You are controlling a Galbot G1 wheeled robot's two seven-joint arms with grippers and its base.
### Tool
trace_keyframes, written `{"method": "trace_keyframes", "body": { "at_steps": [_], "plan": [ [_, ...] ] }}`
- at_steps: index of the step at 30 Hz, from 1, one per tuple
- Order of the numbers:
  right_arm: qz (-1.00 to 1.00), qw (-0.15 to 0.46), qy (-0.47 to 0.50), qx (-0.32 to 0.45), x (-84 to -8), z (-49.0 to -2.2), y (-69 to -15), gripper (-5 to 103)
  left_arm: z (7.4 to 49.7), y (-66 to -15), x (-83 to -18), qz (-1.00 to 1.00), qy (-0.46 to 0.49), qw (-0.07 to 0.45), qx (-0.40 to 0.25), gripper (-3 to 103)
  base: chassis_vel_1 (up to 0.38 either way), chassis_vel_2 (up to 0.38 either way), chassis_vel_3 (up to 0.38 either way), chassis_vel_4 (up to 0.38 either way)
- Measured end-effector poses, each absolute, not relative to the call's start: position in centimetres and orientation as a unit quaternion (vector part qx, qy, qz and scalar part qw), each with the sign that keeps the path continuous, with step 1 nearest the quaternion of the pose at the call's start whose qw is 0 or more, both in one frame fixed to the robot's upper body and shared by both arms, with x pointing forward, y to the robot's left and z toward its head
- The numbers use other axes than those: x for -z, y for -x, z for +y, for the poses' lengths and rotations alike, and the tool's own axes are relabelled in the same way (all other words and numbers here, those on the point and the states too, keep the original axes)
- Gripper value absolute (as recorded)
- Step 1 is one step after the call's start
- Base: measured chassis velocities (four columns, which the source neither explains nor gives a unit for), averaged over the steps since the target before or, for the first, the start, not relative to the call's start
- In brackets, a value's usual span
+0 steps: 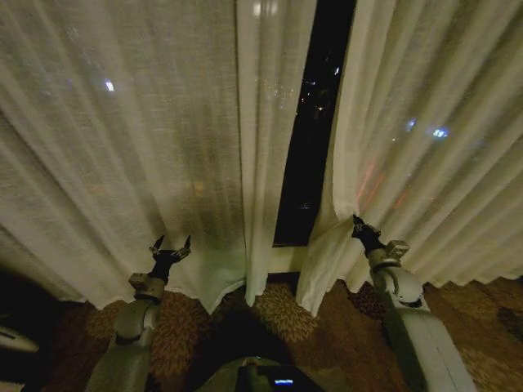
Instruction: Open the curtains by pulling them apart, changing their state from closed to fully open.
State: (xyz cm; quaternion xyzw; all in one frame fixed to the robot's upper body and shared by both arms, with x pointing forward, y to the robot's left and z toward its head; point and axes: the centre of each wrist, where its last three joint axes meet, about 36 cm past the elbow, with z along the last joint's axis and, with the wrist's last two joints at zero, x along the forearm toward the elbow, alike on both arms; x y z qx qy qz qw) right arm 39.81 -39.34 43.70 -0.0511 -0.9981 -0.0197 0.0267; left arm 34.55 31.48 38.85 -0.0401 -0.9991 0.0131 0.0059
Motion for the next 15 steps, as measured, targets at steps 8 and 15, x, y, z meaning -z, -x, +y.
{"method": "trace_keyframes", "body": {
  "at_steps": [8, 15],
  "plan": [
    [-0.998, 0.026, 0.051, 0.022, -43.79, -39.53, -39.82, 0, 31.48, -34.41, -38.85, -0.999, 0.041, 0.005, -0.013, 100, -0.129, -0.098, 0.123, 0.101],
    [-0.998, 0.026, 0.052, 0.021, -43.8, -39.69, -39.68, 0, 31.49, -34.32, -38.87, -0.999, 0.041, 0.003, -0.012, 100, -0.156, -0.171, 0.158, 0.155]
  ]
}}
